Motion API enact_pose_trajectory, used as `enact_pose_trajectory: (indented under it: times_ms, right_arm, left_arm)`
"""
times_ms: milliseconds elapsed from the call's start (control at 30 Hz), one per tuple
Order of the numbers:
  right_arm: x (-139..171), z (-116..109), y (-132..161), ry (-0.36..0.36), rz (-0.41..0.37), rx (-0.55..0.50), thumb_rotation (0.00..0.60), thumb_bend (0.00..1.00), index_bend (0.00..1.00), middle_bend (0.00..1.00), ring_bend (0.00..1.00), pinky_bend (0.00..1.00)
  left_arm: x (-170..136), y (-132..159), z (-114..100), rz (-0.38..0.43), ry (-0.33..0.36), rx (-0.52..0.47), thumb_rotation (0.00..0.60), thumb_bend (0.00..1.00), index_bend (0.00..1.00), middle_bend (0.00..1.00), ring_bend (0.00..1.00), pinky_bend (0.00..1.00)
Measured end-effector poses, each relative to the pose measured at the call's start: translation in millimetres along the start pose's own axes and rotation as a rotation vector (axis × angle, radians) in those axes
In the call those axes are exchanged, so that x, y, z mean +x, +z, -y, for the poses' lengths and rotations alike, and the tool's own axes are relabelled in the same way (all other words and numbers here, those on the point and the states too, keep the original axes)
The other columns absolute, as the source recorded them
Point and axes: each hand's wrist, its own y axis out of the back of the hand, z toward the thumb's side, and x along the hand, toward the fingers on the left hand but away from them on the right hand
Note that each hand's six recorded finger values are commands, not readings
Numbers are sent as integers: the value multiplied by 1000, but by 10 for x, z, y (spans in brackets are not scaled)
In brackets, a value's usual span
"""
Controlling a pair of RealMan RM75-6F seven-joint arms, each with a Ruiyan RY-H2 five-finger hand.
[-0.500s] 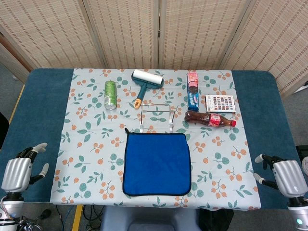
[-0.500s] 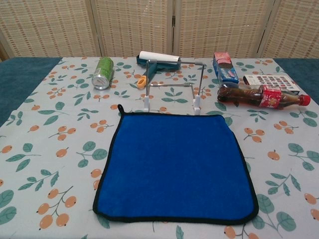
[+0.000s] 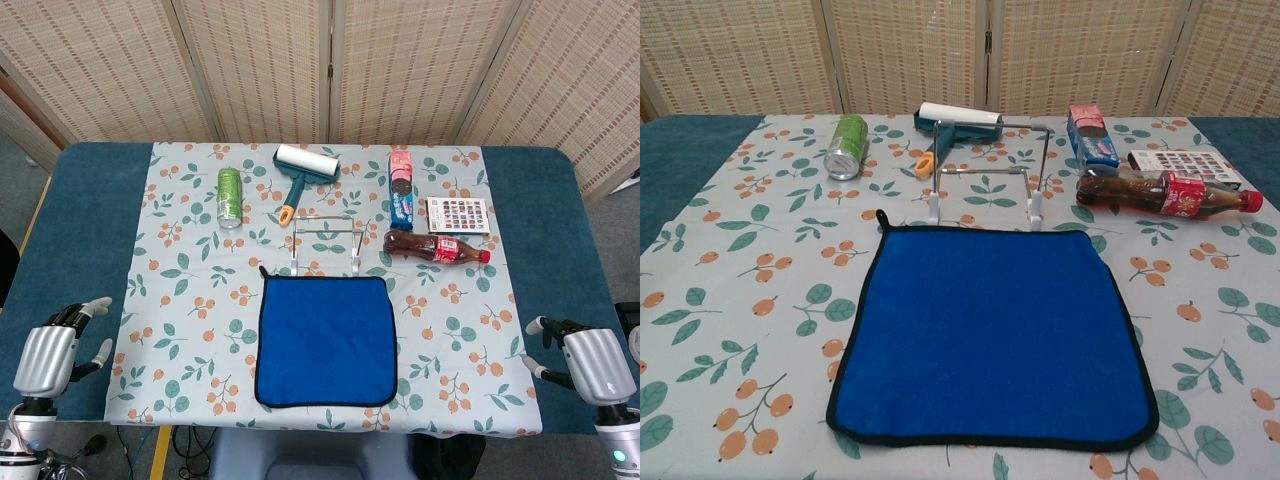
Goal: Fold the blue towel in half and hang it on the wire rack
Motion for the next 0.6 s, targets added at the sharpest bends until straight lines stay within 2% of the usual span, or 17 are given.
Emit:
enact_pose_trajectory:
  times_ms: [167,333,600]
  right_arm:
    - [0,-27,8,-5,-3,4,600,134,472,619,609,778]
    - [4,-40,15,-5,-5,8,600,134,472,619,609,778]
    - [-10,-32,50,4,-19,10,600,136,472,619,609,778]
  left_arm:
    - [37,189,68,115,-18,-10,600,347,253,359,347,459]
    - [58,422,168,239,-47,-20,600,347,261,422,428,537]
    - [45,883,443,461,-151,-16,600,310,269,643,608,790]
